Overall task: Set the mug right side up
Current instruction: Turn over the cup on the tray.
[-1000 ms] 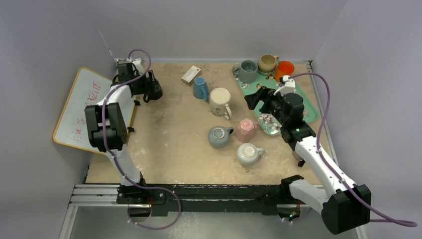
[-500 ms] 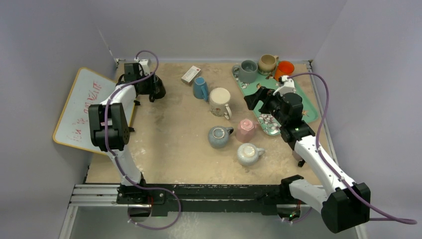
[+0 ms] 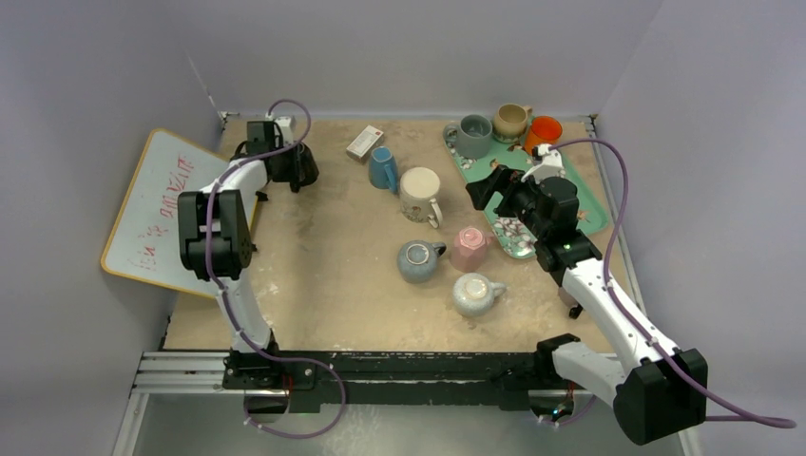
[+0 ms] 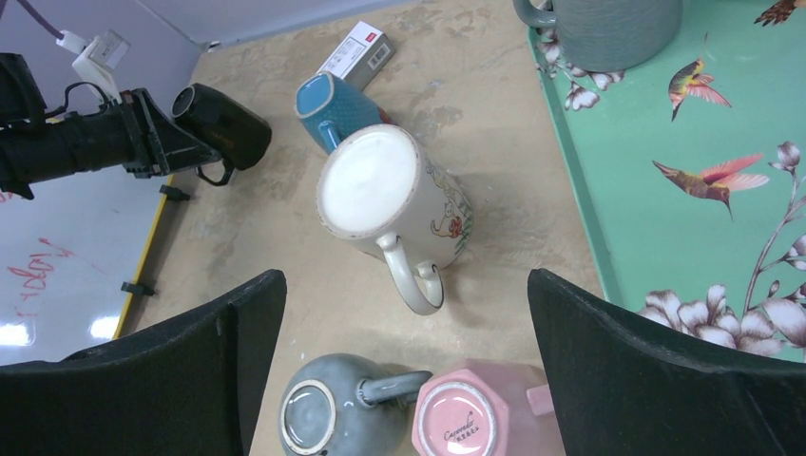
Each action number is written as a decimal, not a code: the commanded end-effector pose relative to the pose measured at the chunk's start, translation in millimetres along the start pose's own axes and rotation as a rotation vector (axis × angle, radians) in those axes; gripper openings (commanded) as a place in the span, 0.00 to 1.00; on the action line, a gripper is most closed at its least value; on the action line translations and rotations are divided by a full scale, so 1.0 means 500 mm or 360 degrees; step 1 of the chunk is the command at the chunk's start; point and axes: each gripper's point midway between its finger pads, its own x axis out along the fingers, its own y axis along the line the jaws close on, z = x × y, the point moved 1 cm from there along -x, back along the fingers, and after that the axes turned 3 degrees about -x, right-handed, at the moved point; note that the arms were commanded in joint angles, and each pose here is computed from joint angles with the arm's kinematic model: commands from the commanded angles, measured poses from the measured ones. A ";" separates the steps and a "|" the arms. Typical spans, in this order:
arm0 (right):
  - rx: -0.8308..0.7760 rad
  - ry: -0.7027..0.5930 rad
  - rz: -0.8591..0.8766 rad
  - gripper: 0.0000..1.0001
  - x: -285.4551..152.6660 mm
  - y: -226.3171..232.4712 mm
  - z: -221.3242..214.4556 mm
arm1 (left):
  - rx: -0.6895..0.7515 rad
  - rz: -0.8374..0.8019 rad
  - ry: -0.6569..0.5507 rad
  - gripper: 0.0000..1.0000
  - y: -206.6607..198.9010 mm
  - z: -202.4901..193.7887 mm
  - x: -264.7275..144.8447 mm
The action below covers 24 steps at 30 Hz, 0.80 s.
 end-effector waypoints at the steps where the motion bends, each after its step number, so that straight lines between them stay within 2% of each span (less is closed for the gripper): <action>1: -0.0035 -0.0051 0.0046 0.99 -0.009 0.014 0.017 | 0.0079 0.0019 -0.0099 0.27 -0.014 0.055 0.000; 4: -0.0038 -0.0054 0.0041 0.99 -0.009 0.012 0.018 | 0.0079 0.0053 -0.0090 0.12 -0.014 0.054 0.007; 9: -0.0022 -0.0060 0.0016 0.99 -0.009 0.008 0.017 | 0.0025 0.0013 -0.0099 0.00 -0.031 0.067 -0.005; 13: 0.0108 -0.0034 -0.0047 0.99 -0.011 -0.001 0.010 | -0.0092 -0.0011 -0.0054 0.00 -0.047 0.075 -0.028; 16: 0.0103 -0.0064 -0.0099 0.99 -0.011 -0.010 0.020 | -0.0207 -0.0021 0.0034 0.00 -0.057 0.066 -0.039; 21: 0.0049 -0.0045 -0.0044 0.99 -0.003 -0.004 0.013 | -0.0351 -0.0058 0.0134 0.00 -0.078 0.043 -0.064; 24: 0.0019 -0.0037 0.0072 0.95 0.004 0.019 0.012 | -0.0464 -0.0107 0.0160 0.00 -0.100 0.041 -0.096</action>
